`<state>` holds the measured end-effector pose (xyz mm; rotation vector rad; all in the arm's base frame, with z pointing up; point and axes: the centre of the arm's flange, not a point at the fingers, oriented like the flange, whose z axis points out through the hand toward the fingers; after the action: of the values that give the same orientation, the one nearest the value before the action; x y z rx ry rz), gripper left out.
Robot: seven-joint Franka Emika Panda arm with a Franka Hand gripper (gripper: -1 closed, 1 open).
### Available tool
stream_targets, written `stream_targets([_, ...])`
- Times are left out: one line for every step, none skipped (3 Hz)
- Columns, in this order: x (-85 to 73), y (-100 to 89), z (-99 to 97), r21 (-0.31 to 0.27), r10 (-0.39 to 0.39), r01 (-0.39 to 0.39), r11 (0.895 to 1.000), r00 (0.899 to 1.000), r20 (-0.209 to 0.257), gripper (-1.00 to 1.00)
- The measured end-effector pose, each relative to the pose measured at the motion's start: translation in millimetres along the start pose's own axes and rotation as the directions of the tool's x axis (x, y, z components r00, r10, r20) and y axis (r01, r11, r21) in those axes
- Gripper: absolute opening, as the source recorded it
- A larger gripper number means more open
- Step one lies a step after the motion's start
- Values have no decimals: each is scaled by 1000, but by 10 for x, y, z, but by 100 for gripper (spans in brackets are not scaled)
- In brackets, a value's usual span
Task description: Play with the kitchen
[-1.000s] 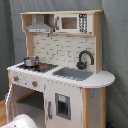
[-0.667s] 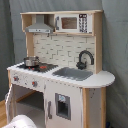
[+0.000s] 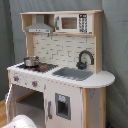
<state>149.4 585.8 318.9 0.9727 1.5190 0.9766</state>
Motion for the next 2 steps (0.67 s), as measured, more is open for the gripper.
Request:
stream_targets([15, -73, 11, 8, 100, -100, 995, 995, 1, 100])
stream_targets([-18, -111, 40, 11, 195, -195, 981, 981, 12, 100])
